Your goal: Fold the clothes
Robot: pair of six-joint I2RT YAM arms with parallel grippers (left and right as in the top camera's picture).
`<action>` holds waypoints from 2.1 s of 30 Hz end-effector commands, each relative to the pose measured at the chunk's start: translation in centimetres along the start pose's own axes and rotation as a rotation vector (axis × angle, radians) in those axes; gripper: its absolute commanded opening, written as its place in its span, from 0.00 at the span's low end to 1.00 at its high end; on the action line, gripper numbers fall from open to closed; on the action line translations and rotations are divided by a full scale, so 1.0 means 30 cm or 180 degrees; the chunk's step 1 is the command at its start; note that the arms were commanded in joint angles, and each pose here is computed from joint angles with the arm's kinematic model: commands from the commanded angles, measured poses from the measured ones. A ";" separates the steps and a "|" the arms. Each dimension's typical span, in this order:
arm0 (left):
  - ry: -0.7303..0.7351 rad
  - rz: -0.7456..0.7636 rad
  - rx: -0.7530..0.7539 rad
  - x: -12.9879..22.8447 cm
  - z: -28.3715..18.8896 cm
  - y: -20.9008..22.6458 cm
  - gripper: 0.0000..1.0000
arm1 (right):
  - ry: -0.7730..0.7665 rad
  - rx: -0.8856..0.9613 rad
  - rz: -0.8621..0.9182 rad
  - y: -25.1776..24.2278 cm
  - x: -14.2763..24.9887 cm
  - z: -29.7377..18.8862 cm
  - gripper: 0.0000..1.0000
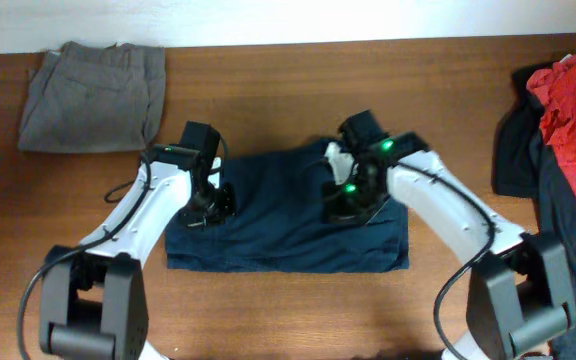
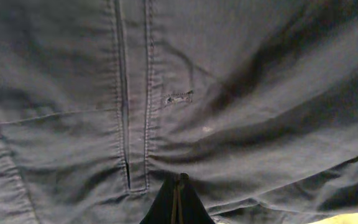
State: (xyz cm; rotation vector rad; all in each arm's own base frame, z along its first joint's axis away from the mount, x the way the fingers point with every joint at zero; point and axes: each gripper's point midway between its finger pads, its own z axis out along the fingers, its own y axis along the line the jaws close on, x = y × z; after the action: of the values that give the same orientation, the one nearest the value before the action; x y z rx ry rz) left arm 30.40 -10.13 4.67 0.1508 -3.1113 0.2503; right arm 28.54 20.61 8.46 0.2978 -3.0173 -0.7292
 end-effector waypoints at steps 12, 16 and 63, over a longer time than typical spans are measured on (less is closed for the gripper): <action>0.0377 0.0020 0.0002 0.013 0.160 -0.004 0.01 | 0.0419 0.0208 0.0305 -0.087 0.078 0.218 0.17; 0.0501 -0.0004 -0.0092 0.028 0.200 0.019 0.01 | 0.0697 0.0598 0.0486 -0.183 0.137 0.264 0.09; -0.0844 0.0297 0.0063 -0.334 -0.073 -0.073 0.01 | -0.0861 -0.0091 -0.0116 -0.101 -0.341 -0.067 0.21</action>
State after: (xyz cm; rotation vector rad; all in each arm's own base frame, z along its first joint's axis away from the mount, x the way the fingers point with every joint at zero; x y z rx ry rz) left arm 40.17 -10.36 8.25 0.0884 -3.4058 0.2498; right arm 39.16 17.44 10.07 0.2027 -3.2930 -0.8236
